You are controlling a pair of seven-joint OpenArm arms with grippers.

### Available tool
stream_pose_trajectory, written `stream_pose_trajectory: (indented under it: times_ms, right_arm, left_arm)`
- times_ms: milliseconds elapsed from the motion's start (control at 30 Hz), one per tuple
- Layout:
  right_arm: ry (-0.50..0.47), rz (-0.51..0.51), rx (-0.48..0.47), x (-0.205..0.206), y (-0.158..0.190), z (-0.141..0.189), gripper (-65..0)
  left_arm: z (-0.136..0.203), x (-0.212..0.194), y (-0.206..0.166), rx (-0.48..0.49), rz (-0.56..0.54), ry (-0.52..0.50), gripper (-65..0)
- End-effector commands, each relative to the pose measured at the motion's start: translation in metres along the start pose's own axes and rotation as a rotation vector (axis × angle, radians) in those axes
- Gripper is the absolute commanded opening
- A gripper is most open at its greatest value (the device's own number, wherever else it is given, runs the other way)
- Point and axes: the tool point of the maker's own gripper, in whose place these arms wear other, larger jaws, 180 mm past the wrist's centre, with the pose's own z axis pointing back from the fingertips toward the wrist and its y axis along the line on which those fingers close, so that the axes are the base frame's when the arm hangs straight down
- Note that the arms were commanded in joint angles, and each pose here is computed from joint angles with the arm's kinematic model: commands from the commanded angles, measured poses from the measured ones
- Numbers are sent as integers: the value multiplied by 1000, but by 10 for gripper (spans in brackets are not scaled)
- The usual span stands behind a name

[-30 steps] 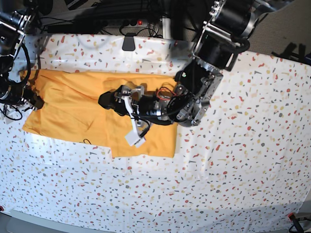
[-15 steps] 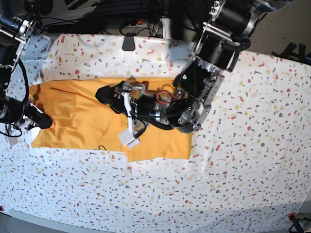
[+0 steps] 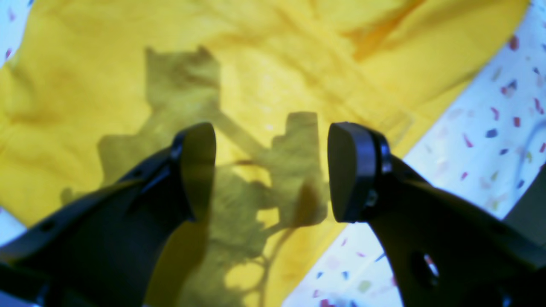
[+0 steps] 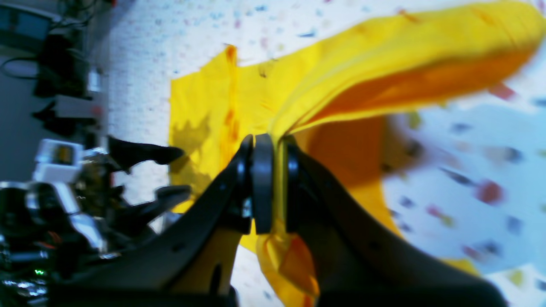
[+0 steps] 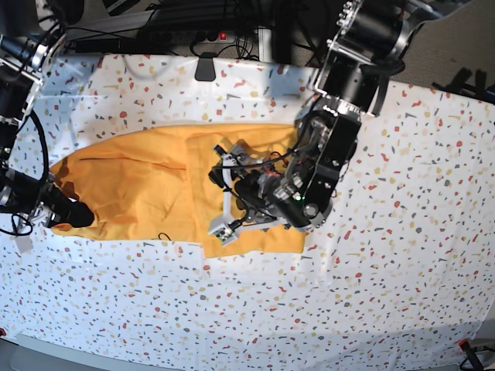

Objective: Fold the T-shirt properly
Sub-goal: 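Grasp the other strip end with the right gripper and lift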

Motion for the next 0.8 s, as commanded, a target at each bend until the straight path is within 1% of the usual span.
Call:
stream_pose_trajectory:
  times_ms: [0,67,200,233,333,400,500,633,767]
  right_arm:
    - [-51,32,35,22,13,3,-650]
    - [-37,30,69,20,23,-7,-650]
    - [-52,26,135,24,45,-27,-650]
    - [-56,25,152,25,50,-32,-650]
    - [-51,25,206,25,68,-46,-650]
    - [-44,25,261,23,84,-56,-650]
    - [-17,29,338,16,109,-72,-650]
    - [32,33,428,0,142,-96,-650]
    - [58,29,500,-13,172,-118,-650]
  left_arm:
    - [9,16,11,35,-12,-38,-251]
    - [11,7,26,87,13,-22,-251]
    - [21,-15,67,256,105,26,-251]
    - [23,-20,75,284,121,36,-251]
    - [29,-33,89,327,142,57,-251]
    - [32,-38,95,339,142,63,-251]
    - [30,-40,93,336,144,61,-251]
    - [21,-46,80,299,161,26,-251]
    - [12,-64,66,267,184,45,-251]
